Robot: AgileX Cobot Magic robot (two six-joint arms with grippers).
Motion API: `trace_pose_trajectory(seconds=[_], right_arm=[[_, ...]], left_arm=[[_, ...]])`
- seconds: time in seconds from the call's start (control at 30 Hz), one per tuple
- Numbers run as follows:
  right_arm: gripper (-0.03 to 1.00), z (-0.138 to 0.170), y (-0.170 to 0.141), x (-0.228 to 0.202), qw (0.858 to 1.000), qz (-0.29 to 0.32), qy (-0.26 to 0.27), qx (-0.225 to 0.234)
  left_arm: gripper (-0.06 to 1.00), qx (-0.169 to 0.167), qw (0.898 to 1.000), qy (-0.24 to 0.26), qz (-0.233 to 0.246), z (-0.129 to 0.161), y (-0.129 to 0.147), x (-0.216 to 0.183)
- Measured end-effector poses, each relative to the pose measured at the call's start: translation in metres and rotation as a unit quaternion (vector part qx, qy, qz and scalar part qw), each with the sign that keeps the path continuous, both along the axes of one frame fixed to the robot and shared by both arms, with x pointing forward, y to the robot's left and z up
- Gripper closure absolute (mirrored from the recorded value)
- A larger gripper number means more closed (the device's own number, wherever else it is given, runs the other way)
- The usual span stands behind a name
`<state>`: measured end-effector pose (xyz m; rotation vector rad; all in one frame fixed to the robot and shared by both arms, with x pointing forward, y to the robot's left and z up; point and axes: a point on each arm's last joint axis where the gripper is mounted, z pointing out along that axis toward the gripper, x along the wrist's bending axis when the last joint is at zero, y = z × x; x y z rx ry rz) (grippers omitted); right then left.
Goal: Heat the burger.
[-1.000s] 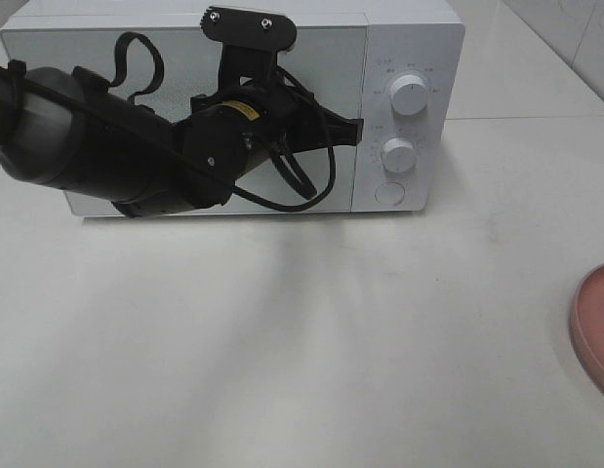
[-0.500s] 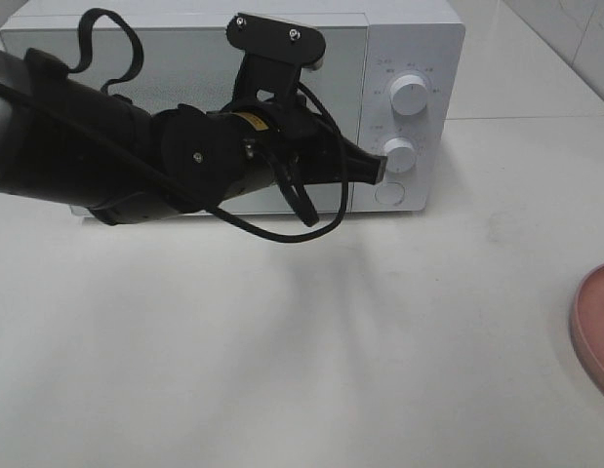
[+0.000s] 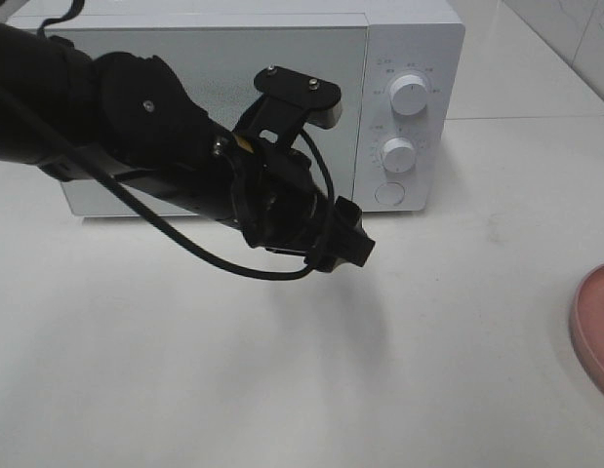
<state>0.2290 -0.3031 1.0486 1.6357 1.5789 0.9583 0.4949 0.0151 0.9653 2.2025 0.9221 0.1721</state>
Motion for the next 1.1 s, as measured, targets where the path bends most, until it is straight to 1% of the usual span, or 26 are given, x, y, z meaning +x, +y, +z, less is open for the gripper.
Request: trace_pose_trajectory(seconds=[0.03,0.07,0.1,0.13,0.2,0.23,0.27,0.3,0.37,0.4,0.43,0.5,0.53,0.57,0.6,0.63,0.7,0.73,0.8,0.83,0.87,0.93,0.97,1.0,1.07,1.1], right_arm=[[0.22,0.0,0.0,0.0,1.0,0.0,0.0,0.0],[0.22,0.0,0.0,0.0,1.0,0.0,0.0,0.0],[0.22,0.0,0.0,0.0,1.0,0.0,0.0,0.0],[0.22,0.0,0.0,0.0,1.0,0.0,0.0,0.0],[0.22,0.0,0.0,0.0,1.0,0.0,0.0,0.0],[0.22,0.0,0.0,0.0,1.0,0.0,0.0,0.0],[0.22,0.0,0.0,0.0,1.0,0.0,0.0,0.0],[0.22,0.0,0.0,0.0,1.0,0.0,0.0,0.0],[0.22,0.0,0.0,0.0,1.0,0.0,0.0,0.0],[0.22,0.0,0.0,0.0,1.0,0.0,0.0,0.0],[0.22,0.0,0.0,0.0,1.0,0.0,0.0,0.0],[0.22,0.0,0.0,0.0,1.0,0.0,0.0,0.0],[0.22,0.0,0.0,0.0,1.0,0.0,0.0,0.0],[0.22,0.0,0.0,0.0,1.0,0.0,0.0,0.0],[0.22,0.0,0.0,0.0,1.0,0.0,0.0,0.0],[0.22,0.0,0.0,0.0,1.0,0.0,0.0,0.0],[0.22,0.0,0.0,0.0,1.0,0.0,0.0,0.0],[0.22,0.0,0.0,0.0,1.0,0.0,0.0,0.0],[0.22,0.0,0.0,0.0,1.0,0.0,0.0,0.0],[0.22,0.0,0.0,0.0,1.0,0.0,0.0,0.0],[0.22,0.0,0.0,0.0,1.0,0.0,0.0,0.0],[0.22,0.0,0.0,0.0,1.0,0.0,0.0,0.0],[0.22,0.0,0.0,0.0,1.0,0.0,0.0,0.0],[0.22,0.0,0.0,0.0,1.0,0.0,0.0,0.0],[0.22,0.0,0.0,0.0,1.0,0.0,0.0,0.0],[0.22,0.0,0.0,0.0,1.0,0.0,0.0,0.0]], left_arm=[[0.1,0.015,0.999,0.032,-0.002,0.0,0.009,0.001],[0.1,0.015,0.999,0.032,-0.002,0.0,0.009,0.001],[0.05,0.021,0.999,0.044,-0.001,0.001,0.014,0.001],[-0.01,0.041,0.997,0.072,0.001,0.003,0.027,0.004],[-0.03,0.049,0.996,0.081,0.004,0.005,0.034,0.006],[-0.04,0.063,0.992,0.107,0.008,0.009,0.047,0.007],[-0.04,0.063,0.992,0.107,0.008,0.009,0.047,0.007],[-0.04,0.072,0.989,0.127,0.017,0.014,0.061,0.01],[-0.04,0.076,0.987,0.14,0.018,0.017,0.067,0.009],[-0.04,0.082,0.983,0.162,0.023,0.023,0.079,0.009],[-0.04,0.082,0.983,0.162,0.023,0.023,0.079,0.009],[-0.04,0.091,0.976,0.194,0.029,0.032,0.098,0.008],[-0.04,0.091,0.976,0.194,0.029,0.032,0.098,0.008],[-0.04,0.098,0.971,0.215,0.029,0.039,0.11,0.005],[-0.04,0.102,0.969,0.225,0.031,0.042,0.117,0.004],[-0.04,0.102,0.969,0.225,0.031,0.042,0.117,0.004],[-0.04,0.103,0.963,0.247,0.042,0.051,0.135,0.002],[-0.04,0.103,0.963,0.247,0.042,0.051,0.135,0.002],[-0.04,0.098,0.959,0.258,0.064,0.06,0.156,0.003],[-0.04,0.098,0.959,0.258,0.064,0.06,0.156,0.003],[-0.04,0.095,0.958,0.259,0.081,0.065,0.169,0.003],[-0.04,0.091,0.958,0.256,0.09,0.067,0.175,0.002],[-0.04,0.084,0.956,0.256,0.115,0.07,0.191,-0.002],[-0.04,0.084,0.956,0.256,0.115,0.07,0.191,-0.002],[-0.04,0.077,0.948,0.264,0.16,0.071,0.221,-0.02],[-0.04,0.077,0.948,0.264,0.16,0.071,0.221,-0.02]])
